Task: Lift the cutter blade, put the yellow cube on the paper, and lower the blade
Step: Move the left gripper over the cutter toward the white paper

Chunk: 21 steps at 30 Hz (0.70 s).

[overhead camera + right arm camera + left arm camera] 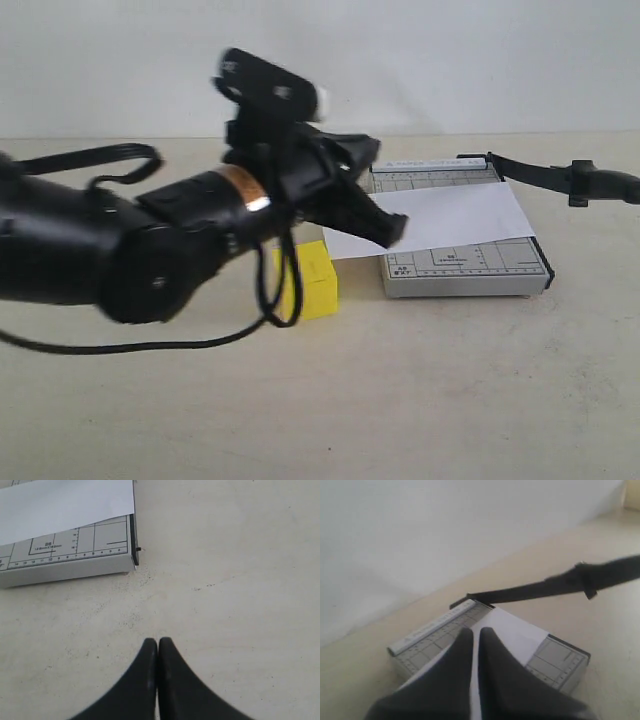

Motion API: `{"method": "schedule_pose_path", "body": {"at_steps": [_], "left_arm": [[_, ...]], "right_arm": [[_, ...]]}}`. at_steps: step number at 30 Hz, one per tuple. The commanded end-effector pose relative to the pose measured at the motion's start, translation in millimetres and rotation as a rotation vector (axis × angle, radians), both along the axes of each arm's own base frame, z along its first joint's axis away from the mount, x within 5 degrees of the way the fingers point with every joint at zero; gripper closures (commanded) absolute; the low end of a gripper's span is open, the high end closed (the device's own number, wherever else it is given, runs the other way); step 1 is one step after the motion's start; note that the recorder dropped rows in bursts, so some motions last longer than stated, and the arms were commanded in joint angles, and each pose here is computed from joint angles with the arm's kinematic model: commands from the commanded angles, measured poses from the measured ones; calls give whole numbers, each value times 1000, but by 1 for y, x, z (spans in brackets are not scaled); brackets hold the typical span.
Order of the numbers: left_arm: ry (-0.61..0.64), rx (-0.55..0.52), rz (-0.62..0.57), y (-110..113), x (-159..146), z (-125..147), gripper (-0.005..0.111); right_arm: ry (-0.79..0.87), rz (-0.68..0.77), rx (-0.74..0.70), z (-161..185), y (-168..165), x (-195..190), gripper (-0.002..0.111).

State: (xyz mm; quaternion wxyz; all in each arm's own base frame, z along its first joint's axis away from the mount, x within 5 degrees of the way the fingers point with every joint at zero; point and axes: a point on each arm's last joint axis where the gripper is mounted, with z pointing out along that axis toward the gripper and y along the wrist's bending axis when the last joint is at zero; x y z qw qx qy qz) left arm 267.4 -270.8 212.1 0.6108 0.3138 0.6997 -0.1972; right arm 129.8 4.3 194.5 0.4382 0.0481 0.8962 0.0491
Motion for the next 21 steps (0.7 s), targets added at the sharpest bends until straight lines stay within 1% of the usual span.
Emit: {"method": "schedule_pose_path", "body": {"at_steps": [1,3,8,9,15,21], "left_arm": [[35,124,-68,-45,23,-17,102],[58,133,-64,-57,36,-27,102],[70,96,-38,-81,60,-42,102],[71,103,-41,-85,64,-45,102],[125,163,-53,-104,79,-84,102],[191,215,-72,-119,90,-103,102]], "right_arm": [[-25,-8,-4,1,-1,1,109],[-25,-8,-4,1,-1,1,109],[-24,-21,18,1,-1,1,109],[-24,-22,20,1,-1,1,109],[-24,-22,20,1,-1,1,109],[-23,-47,61,1,0,1,109]]}}
